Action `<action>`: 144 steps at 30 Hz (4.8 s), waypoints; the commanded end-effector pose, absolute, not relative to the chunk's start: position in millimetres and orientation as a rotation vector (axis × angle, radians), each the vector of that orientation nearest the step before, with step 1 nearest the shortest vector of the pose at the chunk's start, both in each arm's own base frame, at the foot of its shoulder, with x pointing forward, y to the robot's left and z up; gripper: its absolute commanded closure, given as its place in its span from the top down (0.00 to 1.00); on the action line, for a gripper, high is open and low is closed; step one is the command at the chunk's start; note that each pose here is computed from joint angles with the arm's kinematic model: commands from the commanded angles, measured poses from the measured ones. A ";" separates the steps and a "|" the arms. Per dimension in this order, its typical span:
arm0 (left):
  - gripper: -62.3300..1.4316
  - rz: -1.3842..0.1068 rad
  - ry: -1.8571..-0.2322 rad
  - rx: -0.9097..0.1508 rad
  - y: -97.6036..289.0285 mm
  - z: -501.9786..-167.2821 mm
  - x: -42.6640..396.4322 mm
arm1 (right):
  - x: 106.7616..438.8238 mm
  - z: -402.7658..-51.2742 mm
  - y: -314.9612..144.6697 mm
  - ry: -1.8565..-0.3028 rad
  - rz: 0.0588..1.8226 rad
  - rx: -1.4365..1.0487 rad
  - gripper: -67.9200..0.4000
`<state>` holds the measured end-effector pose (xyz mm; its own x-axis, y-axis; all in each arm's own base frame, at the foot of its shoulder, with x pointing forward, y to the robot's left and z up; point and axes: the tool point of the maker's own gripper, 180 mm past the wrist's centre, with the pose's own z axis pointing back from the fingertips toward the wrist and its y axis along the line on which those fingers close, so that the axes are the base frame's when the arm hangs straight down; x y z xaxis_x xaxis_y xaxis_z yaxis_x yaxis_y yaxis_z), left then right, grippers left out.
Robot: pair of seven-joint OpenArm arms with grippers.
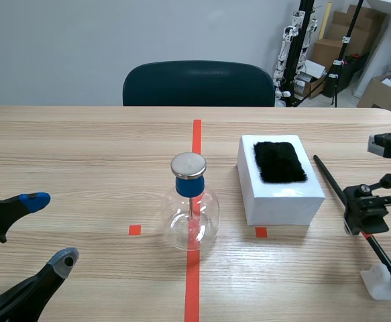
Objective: Do the electroscope experiment. pick up the black charging rod
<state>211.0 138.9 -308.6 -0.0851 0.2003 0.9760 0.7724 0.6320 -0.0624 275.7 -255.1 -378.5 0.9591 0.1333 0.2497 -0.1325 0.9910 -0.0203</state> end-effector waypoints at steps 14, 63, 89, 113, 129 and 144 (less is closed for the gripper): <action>1.00 -0.609 -1.616 -0.870 123.4 -308.4 208.9 | 298.1 -383.3 -255.1 -0.253 0.082 -0.008 0.94; 1.00 -0.648 -1.538 -0.815 121.0 -324.6 212.5 | 285.4 -412.7 -268.8 -0.165 0.023 -0.059 0.94; 1.00 -0.648 -1.538 -0.814 121.0 -324.7 212.5 | 292.6 -410.9 -259.7 -0.187 0.033 -0.031 0.94; 1.00 -0.648 -1.538 -0.815 120.9 -324.8 212.4 | 296.5 -409.7 -251.9 -0.212 0.019 0.021 0.93; 1.00 -0.651 -1.539 -0.810 121.2 -325.1 212.4 | 296.2 -408.3 -257.3 -0.212 0.017 0.009 0.65; 1.00 -0.675 -1.554 -0.776 119.5 -326.4 210.1 | 301.5 -407.1 -257.7 -0.242 0.018 0.007 0.44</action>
